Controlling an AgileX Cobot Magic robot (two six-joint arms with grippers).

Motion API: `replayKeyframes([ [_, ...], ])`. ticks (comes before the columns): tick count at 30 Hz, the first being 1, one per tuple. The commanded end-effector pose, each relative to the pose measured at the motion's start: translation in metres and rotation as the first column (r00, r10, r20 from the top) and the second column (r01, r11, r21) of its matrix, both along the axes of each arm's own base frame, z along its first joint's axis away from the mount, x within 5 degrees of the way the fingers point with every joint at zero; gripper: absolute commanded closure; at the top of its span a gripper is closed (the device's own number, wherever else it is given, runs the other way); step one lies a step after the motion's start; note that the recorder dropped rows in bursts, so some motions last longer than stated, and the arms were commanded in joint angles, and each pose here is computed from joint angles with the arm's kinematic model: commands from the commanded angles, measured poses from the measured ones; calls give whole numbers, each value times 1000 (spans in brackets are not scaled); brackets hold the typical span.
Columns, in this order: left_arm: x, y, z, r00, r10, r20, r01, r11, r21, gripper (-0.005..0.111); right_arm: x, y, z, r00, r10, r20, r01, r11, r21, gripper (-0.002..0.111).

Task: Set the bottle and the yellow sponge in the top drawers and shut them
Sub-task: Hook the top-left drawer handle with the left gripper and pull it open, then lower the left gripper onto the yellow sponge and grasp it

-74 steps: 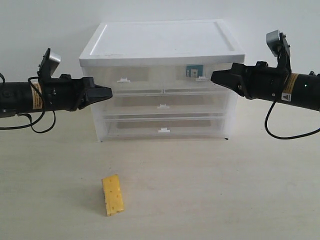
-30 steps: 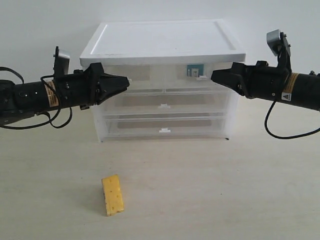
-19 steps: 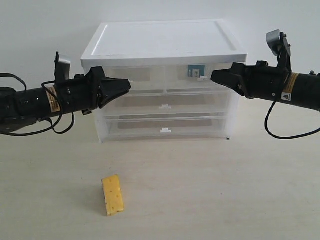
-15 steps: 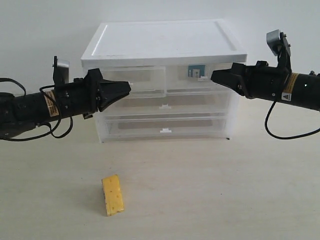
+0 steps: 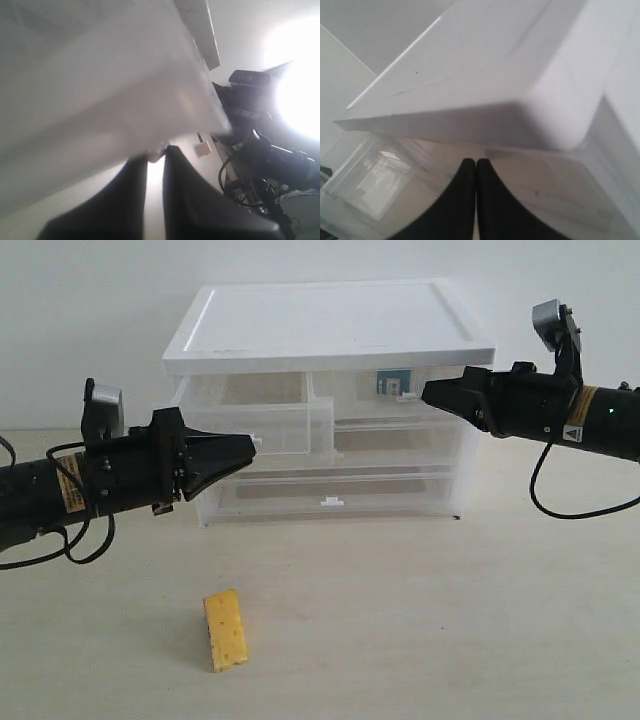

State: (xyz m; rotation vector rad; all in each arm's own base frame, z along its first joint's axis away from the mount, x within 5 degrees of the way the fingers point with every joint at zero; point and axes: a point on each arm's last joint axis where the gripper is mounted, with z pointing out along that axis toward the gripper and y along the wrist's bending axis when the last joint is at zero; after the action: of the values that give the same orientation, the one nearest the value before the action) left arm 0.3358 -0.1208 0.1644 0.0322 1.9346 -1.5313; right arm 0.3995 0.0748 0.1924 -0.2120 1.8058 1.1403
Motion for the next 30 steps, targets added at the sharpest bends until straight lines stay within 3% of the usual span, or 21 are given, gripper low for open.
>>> replayKeyframes([
  [1, -13, -4, 1, 999, -45, 25, 46, 999, -18, 103, 4, -4, 4, 999, -45, 7, 45, 999, 14, 108],
  [12, -17, 0, -4, 999, -40, 24, 40, 999, 4, 99, 4, -4, 4, 999, -45, 9, 45, 999, 13, 108],
  [14, -17, 2, -5, 999, -47, 25, 46, 999, 9, 84, 3, -4, 4, 999, -42, 9, 42, 999, 10, 108],
  [18, -19, 7, -6, 997, -73, 0, 73, 997, 17, 40, 3, -4, 4, 999, -42, 9, 42, 999, 10, 108],
  [20, -21, 9, -8, 995, -98, -21, 99, 995, 28, 29, 3, -4, 4, 999, -42, 9, 42, 999, 10, 108],
  [30, -56, 9, -31, 970, -230, -82, 238, 966, 102, 39, 3, -4, 4, 999, -41, 10, 41, 999, 12, 108],
])
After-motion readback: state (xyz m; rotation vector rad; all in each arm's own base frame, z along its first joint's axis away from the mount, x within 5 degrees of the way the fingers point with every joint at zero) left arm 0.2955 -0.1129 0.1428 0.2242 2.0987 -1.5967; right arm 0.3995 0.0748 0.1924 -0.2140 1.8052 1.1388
